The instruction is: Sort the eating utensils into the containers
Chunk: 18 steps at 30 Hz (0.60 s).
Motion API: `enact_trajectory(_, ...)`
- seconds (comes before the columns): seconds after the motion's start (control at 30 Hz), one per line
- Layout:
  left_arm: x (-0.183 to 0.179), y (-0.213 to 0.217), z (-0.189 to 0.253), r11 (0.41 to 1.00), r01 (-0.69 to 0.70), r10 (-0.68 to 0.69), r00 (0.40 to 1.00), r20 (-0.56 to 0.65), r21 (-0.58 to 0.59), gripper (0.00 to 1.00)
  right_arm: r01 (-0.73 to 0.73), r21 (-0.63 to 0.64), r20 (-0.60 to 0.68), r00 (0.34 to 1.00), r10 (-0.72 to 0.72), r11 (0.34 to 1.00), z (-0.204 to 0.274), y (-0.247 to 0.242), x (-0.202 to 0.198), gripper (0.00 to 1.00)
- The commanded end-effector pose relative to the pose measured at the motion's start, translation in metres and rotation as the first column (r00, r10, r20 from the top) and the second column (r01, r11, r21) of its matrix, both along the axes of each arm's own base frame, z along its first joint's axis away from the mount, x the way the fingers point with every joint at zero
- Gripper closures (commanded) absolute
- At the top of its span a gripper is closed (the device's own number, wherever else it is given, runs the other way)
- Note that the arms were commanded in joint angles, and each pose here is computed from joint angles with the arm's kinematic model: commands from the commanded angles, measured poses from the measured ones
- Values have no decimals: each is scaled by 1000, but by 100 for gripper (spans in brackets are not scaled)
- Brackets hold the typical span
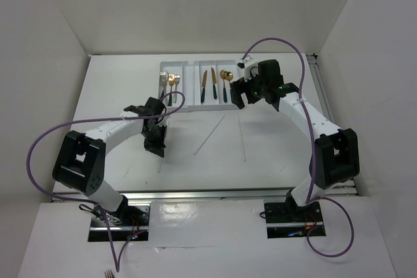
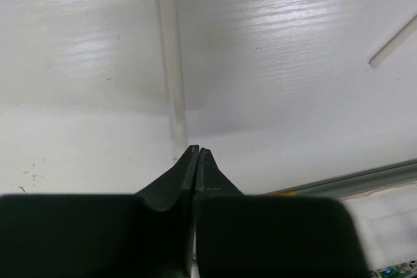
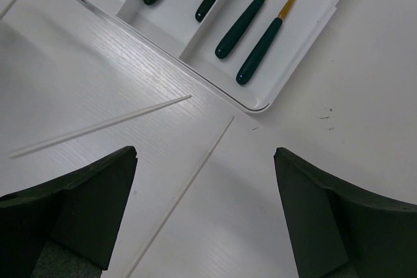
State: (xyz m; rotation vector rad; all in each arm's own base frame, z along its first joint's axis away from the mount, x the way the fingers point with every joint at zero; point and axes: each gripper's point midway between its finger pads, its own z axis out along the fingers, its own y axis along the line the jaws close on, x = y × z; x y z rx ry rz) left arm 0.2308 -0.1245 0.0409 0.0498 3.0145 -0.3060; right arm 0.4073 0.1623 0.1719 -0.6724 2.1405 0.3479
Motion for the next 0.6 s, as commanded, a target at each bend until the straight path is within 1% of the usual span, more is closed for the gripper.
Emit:
enact_trajectory(0.0,1,-4,1,1000,-4,4,1000,30,-13,77,-15,16,6,1000,15,1000,6,3,6,7)
enact_trajectory(0.03,1,-4,1,1000,-4,4,1000,30,-13,66,-24,16,6,1000,24,1000,6,7,5,7)
enact_trajectory(0.1,6,-2,3,1000,-9,9,999,48,4,46,-24,17,8,1000,24,1000,7,8,7,7)
enact_trajectory(0.13,6,-2,3,1000,-9,9,999,48,4,44,-24,17,8,1000,24,1000,7,8,7,7)
enact_trajectory(0.23,5,0,-1,1000,-4,3,999,44,28,43,-24,17,8,1000,24,1000,7,8,7,7)
enact_trajectory(0.43,10,5,-14,997,2,-3,1000,11,77,51,-17,11,8,1000,17,1000,6,5,3,7)
enact_trajectory(0.57,16,8,-28,990,8,-6,1000,-18,137,55,-9,5,9,1000,9,1000,6,3,2,7)
